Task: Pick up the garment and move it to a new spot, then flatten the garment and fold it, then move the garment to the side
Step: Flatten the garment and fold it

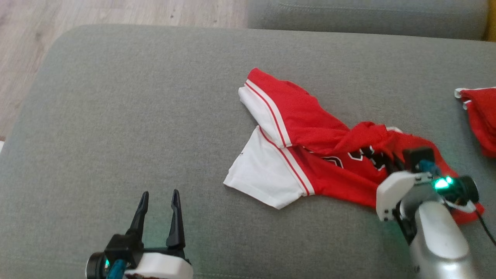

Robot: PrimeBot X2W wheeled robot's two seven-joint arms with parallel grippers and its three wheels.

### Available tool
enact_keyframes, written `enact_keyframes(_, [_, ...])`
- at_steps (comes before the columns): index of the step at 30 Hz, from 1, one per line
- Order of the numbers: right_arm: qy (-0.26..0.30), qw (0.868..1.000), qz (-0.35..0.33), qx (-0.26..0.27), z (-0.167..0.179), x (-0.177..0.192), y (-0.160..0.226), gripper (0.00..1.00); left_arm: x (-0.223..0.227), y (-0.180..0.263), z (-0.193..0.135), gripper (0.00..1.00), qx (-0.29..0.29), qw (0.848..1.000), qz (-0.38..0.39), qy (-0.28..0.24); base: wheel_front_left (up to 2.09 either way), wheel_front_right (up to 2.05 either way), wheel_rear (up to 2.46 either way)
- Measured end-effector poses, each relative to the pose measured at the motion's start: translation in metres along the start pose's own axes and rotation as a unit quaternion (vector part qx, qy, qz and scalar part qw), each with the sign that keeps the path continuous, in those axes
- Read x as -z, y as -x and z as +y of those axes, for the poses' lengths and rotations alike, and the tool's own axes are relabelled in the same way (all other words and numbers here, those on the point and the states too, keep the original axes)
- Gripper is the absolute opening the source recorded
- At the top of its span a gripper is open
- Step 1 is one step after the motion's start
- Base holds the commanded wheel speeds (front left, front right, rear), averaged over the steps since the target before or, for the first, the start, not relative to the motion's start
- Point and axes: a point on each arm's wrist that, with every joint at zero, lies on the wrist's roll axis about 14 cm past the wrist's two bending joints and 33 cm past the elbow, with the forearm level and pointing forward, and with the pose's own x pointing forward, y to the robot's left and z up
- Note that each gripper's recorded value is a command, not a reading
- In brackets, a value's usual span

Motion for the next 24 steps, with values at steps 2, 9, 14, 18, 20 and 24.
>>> enact_keyframes(2, [-0.002,1.0,-0.005,-0.004,0.001,-0.006,-0.007,0.0,0.001,-0.001,0.002,1.0,-0.004,1.0,0.002,0.0,0.0,0.0,0.0])
enact_keyframes(9, [-0.041,0.998,-0.044,-0.013,0.003,-0.047,-0.029,0.0,-0.003,-0.006,0.004,1.0,-0.008,1.0,-0.003,0.004,0.0,0.0,0.0])
enact_keyframes(14, [-0.052,0.997,-0.053,-0.014,0.004,-0.047,-0.033,1.0,-0.003,-0.004,0.006,1.0,-0.011,1.0,-0.004,0.007,0.0,0.0,0.0])
enact_keyframes(18, [-0.058,0.995,-0.084,-0.012,0.003,-0.053,-0.027,1.0,-0.009,-0.004,0.007,1.0,-0.012,1.0,-0.014,0.007,0.0,0.0,0.0])
enact_keyframes(20, [-0.064,0.992,-0.107,-0.007,0.0,-0.06,-0.022,1.0,-0.012,-0.004,0.006,1.0,-0.009,1.0,-0.02,0.007,0.0,0.0,0.0])
enact_keyframes(24, [-0.077,0.987,-0.143,0.004,-0.009,-0.07,-0.008,1.0,-0.019,-0.005,-0.002,1.0,0.005,0.999,-0.031,0.007,0.0,0.0,0.0])
